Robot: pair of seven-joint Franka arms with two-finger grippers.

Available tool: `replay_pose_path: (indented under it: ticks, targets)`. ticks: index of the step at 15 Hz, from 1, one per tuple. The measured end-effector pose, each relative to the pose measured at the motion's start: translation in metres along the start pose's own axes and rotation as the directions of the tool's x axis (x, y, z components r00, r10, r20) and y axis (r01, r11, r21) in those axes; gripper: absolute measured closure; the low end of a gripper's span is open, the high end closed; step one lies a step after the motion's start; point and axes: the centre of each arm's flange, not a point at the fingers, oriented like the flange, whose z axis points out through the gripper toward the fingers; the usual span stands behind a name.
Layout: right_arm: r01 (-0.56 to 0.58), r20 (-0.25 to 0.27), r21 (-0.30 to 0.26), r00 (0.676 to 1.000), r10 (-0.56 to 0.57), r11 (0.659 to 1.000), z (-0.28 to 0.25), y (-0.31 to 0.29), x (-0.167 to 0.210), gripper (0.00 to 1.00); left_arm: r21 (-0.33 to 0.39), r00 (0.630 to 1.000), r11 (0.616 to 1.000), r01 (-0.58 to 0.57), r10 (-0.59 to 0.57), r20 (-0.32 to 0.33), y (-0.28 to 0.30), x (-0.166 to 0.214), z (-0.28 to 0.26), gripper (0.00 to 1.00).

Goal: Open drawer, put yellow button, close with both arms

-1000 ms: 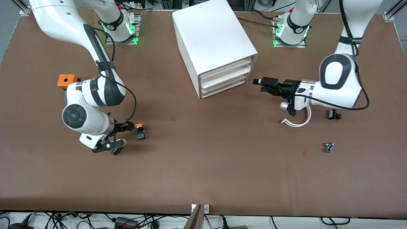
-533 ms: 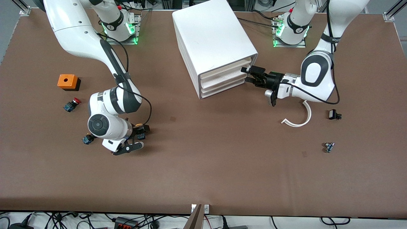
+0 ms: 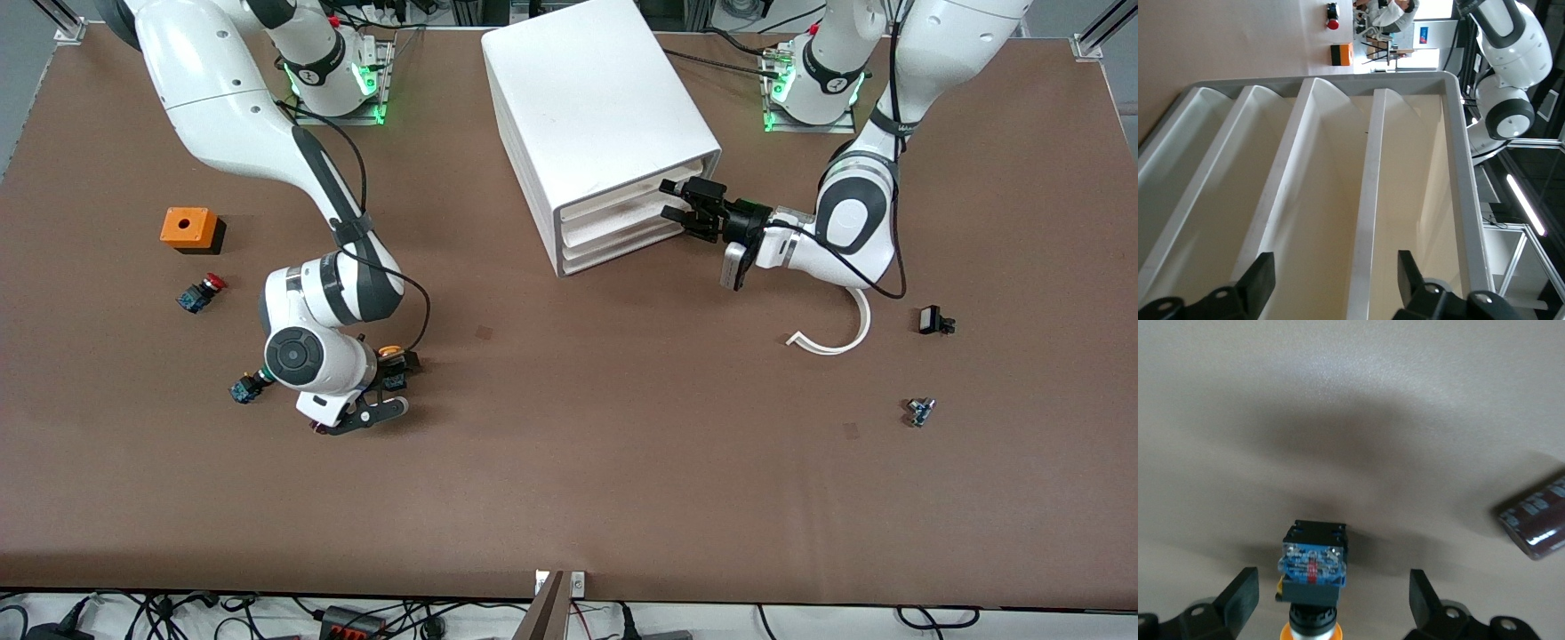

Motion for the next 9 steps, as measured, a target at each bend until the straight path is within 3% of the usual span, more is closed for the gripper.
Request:
replay_pose_path:
  ticks: [3,8,9]
  targets:
    - [0.013,0.0,-0.001,1.0,-0.013,1.0,0.0056,-0.0095,0.0009,0.0,-0.043,1.0,0.999,-0.005,0.005,0.015,0.0032,-0.0025,0.0005,0.51]
    - [0.017,0.007,-0.002,1.0,-0.017,1.0,0.0106,-0.0119,0.0006,0.08,-0.07,1.0,0.998,0.002,0.0,0.028,0.0027,-0.0047,0.003,0.58]
    - [0.017,0.008,-0.002,1.0,-0.017,1.0,0.0108,-0.0118,0.0006,0.17,-0.077,0.999,0.997,0.006,-0.004,0.032,0.0015,-0.0055,0.0039,0.58]
